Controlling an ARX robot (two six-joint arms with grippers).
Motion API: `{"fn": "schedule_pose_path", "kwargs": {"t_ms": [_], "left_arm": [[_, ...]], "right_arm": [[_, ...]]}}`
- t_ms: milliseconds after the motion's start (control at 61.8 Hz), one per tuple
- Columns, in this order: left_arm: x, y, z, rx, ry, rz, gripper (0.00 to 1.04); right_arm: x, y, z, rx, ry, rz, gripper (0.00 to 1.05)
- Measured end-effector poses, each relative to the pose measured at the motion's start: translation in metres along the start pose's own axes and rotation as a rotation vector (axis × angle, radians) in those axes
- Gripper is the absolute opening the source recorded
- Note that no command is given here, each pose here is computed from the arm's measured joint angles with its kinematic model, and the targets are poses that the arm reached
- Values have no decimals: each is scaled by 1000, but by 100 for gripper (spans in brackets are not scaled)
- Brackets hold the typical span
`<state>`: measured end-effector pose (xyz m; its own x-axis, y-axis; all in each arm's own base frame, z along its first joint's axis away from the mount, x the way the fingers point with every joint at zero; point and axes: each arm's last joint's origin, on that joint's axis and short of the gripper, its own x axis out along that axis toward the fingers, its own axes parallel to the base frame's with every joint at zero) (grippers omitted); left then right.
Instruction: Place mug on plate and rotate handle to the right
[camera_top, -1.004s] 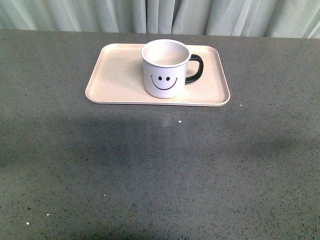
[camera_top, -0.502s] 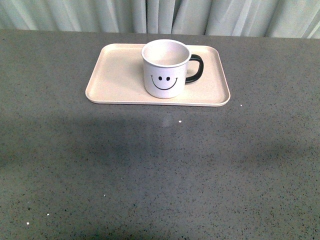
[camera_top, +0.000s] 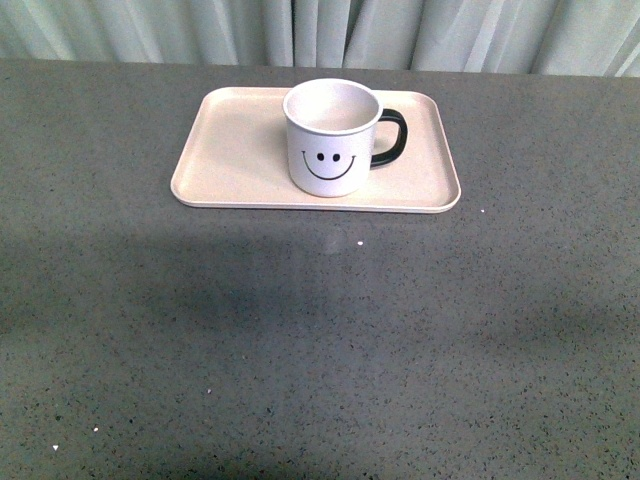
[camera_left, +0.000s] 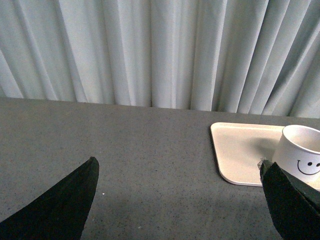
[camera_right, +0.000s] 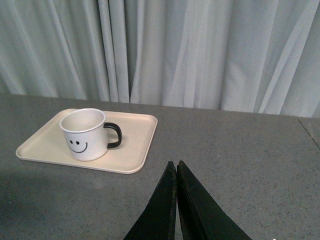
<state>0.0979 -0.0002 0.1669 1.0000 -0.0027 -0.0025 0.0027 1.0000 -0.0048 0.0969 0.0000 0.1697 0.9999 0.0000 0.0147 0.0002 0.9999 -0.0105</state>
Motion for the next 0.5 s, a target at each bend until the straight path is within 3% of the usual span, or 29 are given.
{"fn": "schedule_pose_path", "kwargs": {"t_ms": [65, 211, 502], "left_arm": [[0, 0, 0, 0, 0, 0, 95], [0, 0, 0, 0, 0, 0, 95], [0, 0, 0, 0, 0, 0, 95]], "right_arm": [[0, 0, 0, 0, -1, 0, 4], [0, 0, 0, 0, -1, 0, 35], [0, 0, 0, 0, 0, 0, 86]]}}
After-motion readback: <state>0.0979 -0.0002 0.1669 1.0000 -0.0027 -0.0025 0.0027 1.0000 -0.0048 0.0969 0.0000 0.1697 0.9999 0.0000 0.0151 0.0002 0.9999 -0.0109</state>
